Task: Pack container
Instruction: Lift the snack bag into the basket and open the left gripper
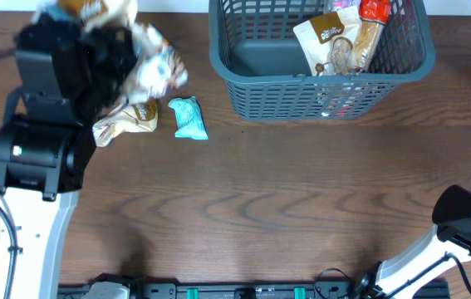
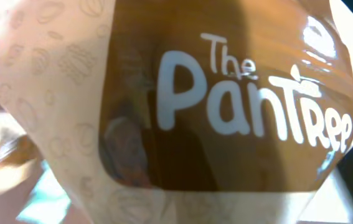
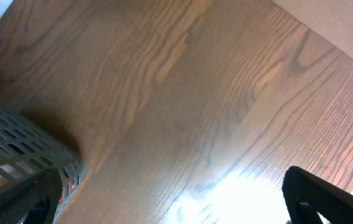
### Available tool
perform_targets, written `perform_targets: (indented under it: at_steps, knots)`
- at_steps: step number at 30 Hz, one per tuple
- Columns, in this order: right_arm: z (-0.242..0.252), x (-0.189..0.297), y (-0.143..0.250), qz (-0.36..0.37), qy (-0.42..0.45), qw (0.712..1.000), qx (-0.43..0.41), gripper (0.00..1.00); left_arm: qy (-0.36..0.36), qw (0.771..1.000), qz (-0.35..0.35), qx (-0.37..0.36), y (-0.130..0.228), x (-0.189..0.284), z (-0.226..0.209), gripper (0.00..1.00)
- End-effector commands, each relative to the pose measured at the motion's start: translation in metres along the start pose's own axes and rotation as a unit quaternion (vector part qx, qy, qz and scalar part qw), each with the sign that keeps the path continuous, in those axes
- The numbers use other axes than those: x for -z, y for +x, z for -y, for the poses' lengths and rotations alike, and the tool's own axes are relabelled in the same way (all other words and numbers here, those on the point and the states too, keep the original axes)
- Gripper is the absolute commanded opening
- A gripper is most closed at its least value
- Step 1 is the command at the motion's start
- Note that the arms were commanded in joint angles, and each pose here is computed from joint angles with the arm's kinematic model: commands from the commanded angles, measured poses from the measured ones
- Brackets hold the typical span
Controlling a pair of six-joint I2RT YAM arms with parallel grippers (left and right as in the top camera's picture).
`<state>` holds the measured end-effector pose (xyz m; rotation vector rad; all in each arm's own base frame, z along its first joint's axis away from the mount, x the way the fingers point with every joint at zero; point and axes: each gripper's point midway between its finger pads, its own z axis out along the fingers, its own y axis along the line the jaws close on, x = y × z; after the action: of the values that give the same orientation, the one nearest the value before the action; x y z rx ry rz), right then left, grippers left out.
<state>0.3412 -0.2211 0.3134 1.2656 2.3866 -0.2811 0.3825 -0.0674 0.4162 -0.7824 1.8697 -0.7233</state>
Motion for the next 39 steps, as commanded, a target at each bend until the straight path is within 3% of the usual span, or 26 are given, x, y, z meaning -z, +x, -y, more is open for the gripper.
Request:
perform_targets:
  at_steps: [1,8,17,26,32,39]
  knots:
    - [0.008,-0.001,-0.003,0.003,0.009,1.0,-0.002,0.99,0.018,0.999,0.012,-0.048,-0.002,-0.025,0.031,0.06]
    - [0.008,-0.001,-0.003,0.003,0.009,1.0,-0.002,0.99,0.064,0.994,-0.019,-0.086,0.036,-0.099,0.089,0.05]
    - [0.008,-0.001,-0.003,0.003,0.009,1.0,-0.002,0.99,0.072,0.989,-0.053,-0.116,0.097,-0.173,0.094,0.05]
    - [0.008,-0.001,-0.003,0.003,0.009,1.0,-0.002,0.99,0.061,0.984,-0.088,-0.141,0.14,-0.191,0.088,0.06]
    - [0.008,-0.001,-0.003,0.003,0.009,1.0,-0.002,0.99,0.062,0.982,-0.087,-0.155,0.149,-0.189,0.092,0.26]
    - [0.008,-0.001,-0.003,0.003,0.009,1.0,-0.002,0.99,0.055,0.982,-0.093,-0.157,0.152,-0.188,0.088,0.3]
